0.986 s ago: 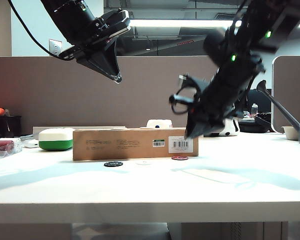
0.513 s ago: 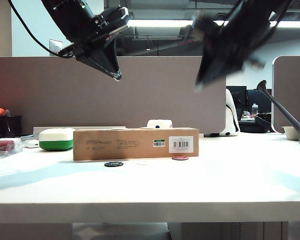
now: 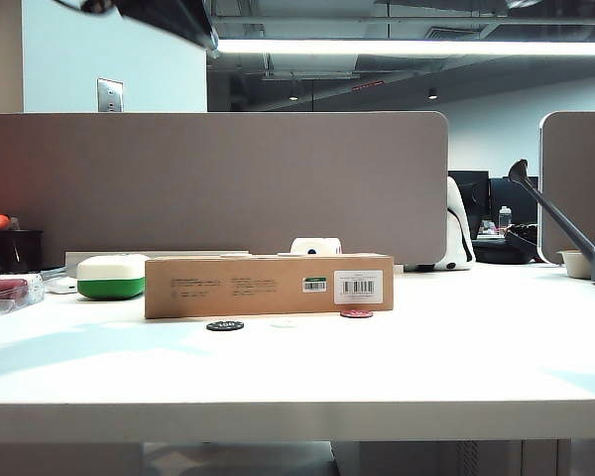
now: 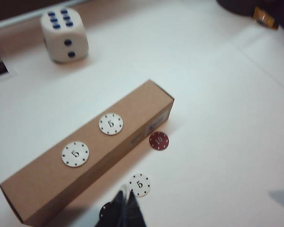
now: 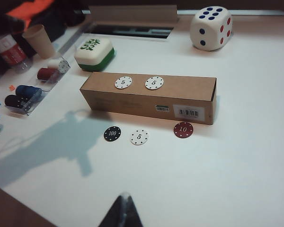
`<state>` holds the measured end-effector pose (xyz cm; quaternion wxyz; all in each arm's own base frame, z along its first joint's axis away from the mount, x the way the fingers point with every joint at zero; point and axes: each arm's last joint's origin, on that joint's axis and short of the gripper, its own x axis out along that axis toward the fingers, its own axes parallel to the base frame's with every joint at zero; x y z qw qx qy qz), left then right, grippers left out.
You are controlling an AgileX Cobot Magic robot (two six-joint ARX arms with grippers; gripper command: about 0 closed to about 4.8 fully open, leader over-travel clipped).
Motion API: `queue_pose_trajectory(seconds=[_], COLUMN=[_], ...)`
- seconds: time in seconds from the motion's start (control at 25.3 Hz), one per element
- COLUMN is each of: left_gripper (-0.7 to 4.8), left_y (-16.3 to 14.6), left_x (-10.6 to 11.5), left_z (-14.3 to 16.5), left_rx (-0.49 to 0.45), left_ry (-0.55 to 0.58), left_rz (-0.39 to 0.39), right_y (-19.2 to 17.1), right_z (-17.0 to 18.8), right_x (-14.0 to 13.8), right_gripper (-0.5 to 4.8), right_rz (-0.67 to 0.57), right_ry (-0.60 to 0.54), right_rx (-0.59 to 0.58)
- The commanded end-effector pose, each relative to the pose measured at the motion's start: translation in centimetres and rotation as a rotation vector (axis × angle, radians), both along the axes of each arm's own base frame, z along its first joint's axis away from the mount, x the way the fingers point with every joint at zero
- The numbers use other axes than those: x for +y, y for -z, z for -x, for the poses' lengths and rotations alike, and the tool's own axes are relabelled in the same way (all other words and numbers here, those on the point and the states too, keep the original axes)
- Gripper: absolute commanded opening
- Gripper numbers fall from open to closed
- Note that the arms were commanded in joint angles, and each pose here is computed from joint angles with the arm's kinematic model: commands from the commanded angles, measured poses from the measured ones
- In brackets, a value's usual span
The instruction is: Push the chip, whose value equals the sum of all the chip values on the rectangular box, forward next to the box.
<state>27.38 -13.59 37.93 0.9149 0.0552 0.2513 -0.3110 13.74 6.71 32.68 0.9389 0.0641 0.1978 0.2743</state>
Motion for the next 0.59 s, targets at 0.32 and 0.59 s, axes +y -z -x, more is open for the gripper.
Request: queue_pose_trajectory(seconds=[0.32,0.59], left_gripper=[-0.05,-0.05], left_y=[-1.9,1.7], left_x=[3.1,5.5], left_z=[6.6,11.5], left_rx=[-0.136,-0.132], left_ry=[0.002,0.001], left_rz=[0.066,0.064], right_y=[3.8,5.1], right_z=[7.3,9.6], right_x=[-3.3,-4.3], right_gripper=[-0.05,-0.05], right_rz=[-0.113,-0.153], right_ry=[0.020,0.016], right_rx=[-0.112,-0.207])
